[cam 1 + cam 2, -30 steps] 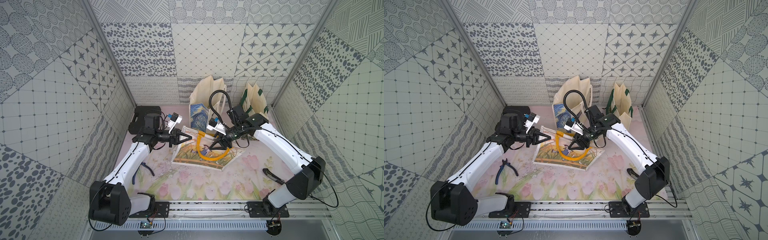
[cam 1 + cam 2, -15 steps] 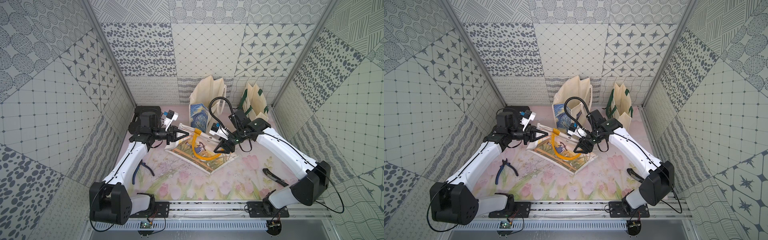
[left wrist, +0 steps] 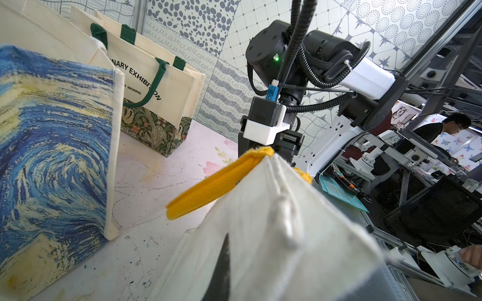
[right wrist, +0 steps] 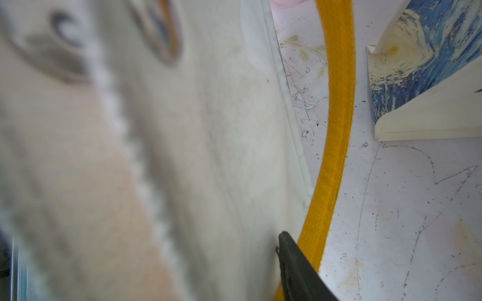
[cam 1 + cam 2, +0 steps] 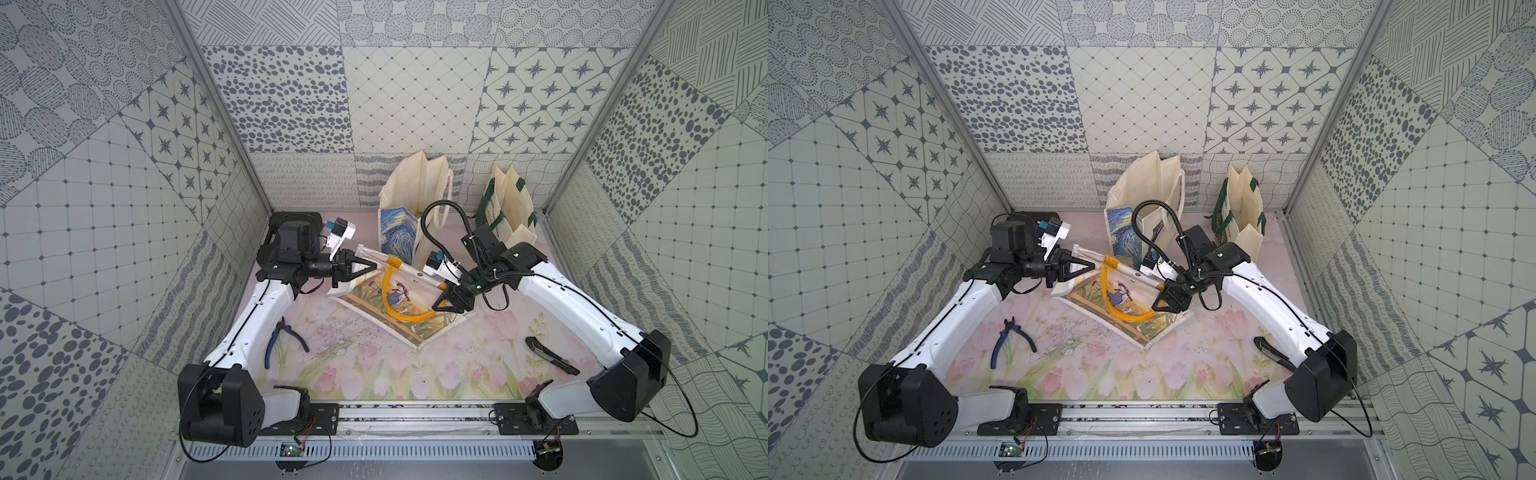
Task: Put away the canvas bag
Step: Press the canvas bag.
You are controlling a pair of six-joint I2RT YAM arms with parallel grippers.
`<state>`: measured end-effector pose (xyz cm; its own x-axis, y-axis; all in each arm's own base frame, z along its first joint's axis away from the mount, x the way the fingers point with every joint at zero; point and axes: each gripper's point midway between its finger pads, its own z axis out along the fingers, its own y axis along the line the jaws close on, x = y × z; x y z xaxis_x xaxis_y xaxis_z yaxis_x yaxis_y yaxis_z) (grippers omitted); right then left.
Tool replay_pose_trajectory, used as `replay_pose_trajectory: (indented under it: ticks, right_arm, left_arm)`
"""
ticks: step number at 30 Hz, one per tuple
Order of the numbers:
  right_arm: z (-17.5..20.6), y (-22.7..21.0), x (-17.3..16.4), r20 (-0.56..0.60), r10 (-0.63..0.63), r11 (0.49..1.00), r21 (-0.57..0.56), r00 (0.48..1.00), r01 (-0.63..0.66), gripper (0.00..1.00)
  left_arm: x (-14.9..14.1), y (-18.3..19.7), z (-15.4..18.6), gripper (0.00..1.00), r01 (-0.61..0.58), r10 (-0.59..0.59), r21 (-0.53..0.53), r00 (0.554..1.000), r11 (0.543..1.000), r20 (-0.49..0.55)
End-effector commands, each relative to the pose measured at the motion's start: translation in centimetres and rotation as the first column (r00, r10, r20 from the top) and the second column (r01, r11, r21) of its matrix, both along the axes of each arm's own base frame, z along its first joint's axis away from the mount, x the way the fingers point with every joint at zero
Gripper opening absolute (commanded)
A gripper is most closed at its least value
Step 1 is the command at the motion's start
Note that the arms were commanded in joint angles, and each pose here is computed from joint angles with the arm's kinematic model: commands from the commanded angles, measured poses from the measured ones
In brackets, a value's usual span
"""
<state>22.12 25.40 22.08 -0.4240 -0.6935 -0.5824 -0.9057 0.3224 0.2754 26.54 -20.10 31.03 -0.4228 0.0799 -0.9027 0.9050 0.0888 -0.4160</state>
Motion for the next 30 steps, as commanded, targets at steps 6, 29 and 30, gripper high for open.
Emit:
replay_pose_trajectory:
  ticks: [6,29,30]
  right_arm:
    - [-1.2,-2.0,-1.9,-0.063,-0.054,0.996,-0.069,0.997,0.050,0.47]
    - [0.5,-1.1,-5.4,-0.192,0.005,0.997,0.071,0.981,0.009,0.50]
    - [0.6,-0.8,-5.5,-0.206,0.015,0.996,0.085,0.979,0.003,0.50]
  left_arm:
    - [-0.4,0.3,1.6,0.00,0.040,-0.037,-0.027,0.994,0.999,0.104]
    - [-0.8,0.4,1.4,0.00,0.030,-0.029,-0.015,0.994,0.999,0.102]
    - [-0.8,0.4,1.4,0.00,0.030,-0.028,-0.015,0.994,0.999,0.102]
